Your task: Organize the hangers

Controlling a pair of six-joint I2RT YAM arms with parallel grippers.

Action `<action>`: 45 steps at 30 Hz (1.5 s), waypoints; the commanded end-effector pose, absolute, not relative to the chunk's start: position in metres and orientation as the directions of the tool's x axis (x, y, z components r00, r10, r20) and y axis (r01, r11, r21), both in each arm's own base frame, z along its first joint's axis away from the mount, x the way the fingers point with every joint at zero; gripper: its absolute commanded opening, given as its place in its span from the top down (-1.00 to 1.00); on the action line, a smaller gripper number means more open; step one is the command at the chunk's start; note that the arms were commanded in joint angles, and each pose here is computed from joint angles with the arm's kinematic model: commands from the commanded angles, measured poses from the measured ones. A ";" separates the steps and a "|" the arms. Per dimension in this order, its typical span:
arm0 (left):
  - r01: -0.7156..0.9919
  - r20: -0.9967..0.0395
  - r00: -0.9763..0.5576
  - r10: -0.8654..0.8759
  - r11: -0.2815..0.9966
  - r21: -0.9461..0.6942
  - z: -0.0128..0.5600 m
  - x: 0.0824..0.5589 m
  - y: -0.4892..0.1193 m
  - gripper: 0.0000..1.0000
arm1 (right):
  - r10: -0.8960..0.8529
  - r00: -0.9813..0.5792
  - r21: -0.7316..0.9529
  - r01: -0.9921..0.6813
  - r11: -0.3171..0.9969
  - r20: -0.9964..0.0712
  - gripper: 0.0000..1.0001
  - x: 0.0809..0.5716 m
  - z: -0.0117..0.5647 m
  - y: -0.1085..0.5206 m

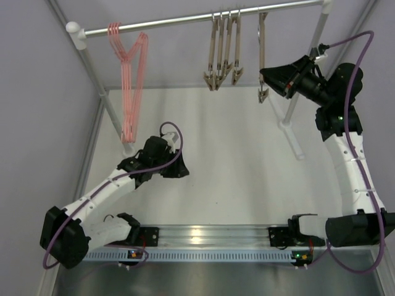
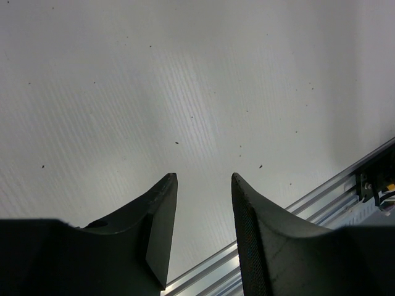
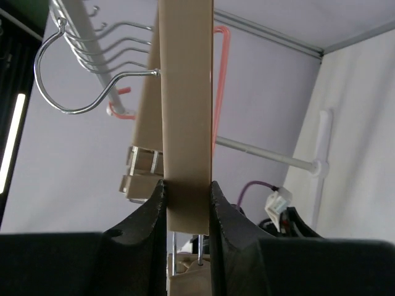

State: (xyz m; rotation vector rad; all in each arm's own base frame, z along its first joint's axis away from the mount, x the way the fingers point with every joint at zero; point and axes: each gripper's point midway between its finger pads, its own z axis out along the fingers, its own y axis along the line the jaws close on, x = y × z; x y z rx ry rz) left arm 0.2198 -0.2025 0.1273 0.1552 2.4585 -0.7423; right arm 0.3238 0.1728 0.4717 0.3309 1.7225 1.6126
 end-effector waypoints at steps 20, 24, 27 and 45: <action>0.297 -0.561 -0.828 -0.015 0.837 -0.460 0.118 0.223 -0.203 0.11 | 0.642 -0.676 0.896 -0.441 0.040 -0.362 1.00 0.353 0.557 0.176; 0.295 -0.558 -0.829 -0.012 0.840 -0.456 0.116 0.223 -0.203 0.11 | 0.637 -0.682 0.900 -0.435 0.041 -0.359 1.00 0.360 0.554 0.180; 0.293 -0.558 -0.830 -0.014 0.840 -0.456 0.116 0.223 -0.203 0.11 | 0.628 -0.691 0.901 -0.432 0.039 -0.358 1.00 0.363 0.553 0.187; 0.292 -0.558 -0.830 -0.008 0.846 -0.447 0.113 0.223 -0.201 0.11 | 0.601 -0.714 0.908 -0.415 0.049 -0.359 1.00 0.372 0.539 0.207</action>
